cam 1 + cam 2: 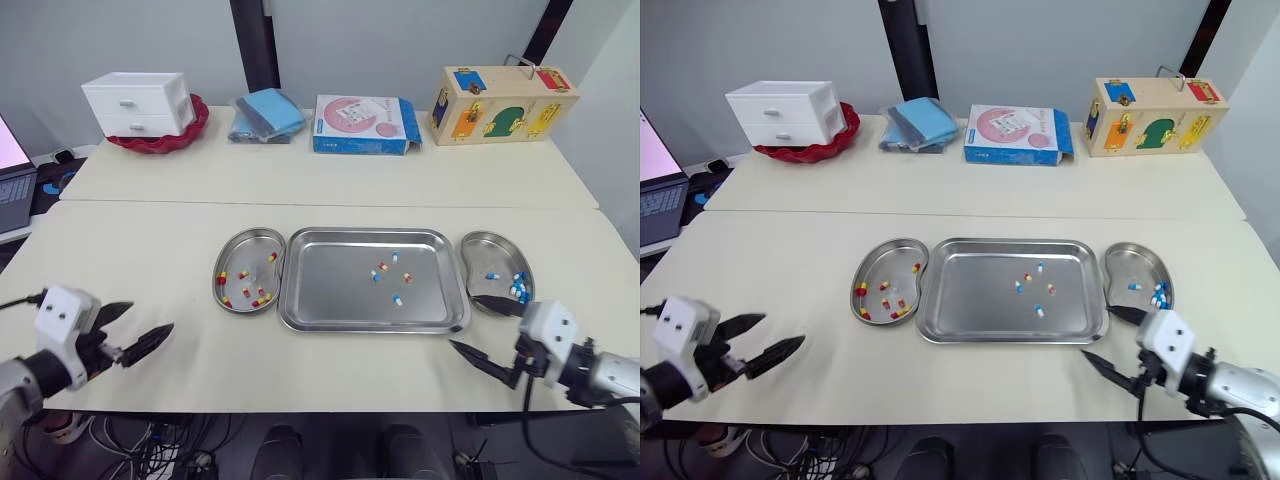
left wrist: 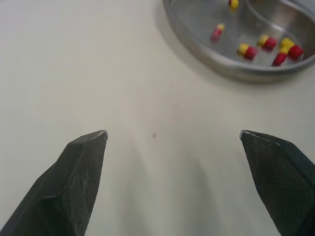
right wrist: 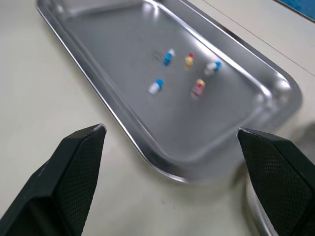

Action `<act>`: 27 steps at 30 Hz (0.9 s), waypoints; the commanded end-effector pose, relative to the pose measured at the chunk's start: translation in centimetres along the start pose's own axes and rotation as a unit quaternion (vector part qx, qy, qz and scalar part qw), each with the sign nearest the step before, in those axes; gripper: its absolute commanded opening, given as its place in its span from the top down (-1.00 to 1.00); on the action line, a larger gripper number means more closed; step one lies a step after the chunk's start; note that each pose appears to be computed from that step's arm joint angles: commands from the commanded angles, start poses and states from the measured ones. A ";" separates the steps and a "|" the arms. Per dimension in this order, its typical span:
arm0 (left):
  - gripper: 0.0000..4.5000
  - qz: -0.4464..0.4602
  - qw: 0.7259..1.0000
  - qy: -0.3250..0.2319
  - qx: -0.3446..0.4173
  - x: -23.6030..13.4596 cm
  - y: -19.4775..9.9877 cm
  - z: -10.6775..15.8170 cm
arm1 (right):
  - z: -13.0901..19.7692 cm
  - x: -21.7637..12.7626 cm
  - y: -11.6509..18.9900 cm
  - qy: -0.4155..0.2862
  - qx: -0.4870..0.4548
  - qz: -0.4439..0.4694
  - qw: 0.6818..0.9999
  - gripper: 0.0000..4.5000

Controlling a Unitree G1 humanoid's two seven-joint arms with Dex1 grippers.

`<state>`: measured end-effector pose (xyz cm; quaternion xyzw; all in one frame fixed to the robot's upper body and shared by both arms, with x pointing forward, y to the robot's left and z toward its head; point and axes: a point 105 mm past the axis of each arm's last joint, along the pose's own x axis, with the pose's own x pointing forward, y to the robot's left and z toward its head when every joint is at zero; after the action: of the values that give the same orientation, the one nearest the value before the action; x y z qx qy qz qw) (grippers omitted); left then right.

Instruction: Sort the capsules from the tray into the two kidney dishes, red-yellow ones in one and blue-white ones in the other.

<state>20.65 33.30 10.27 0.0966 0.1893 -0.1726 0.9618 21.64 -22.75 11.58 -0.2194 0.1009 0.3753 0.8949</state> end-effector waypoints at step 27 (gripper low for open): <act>-0.98 -0.126 0.991 -0.029 0.033 -0.3 -4.6 -1.2 | -3.9 -6.3 -3.3 0.093 0.033 -0.051 0.994 -1.00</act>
<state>18.31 30.80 7.92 0.0902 0.1812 -0.2601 0.9441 19.52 -30.43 10.13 -0.2091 0.2037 0.3100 0.9048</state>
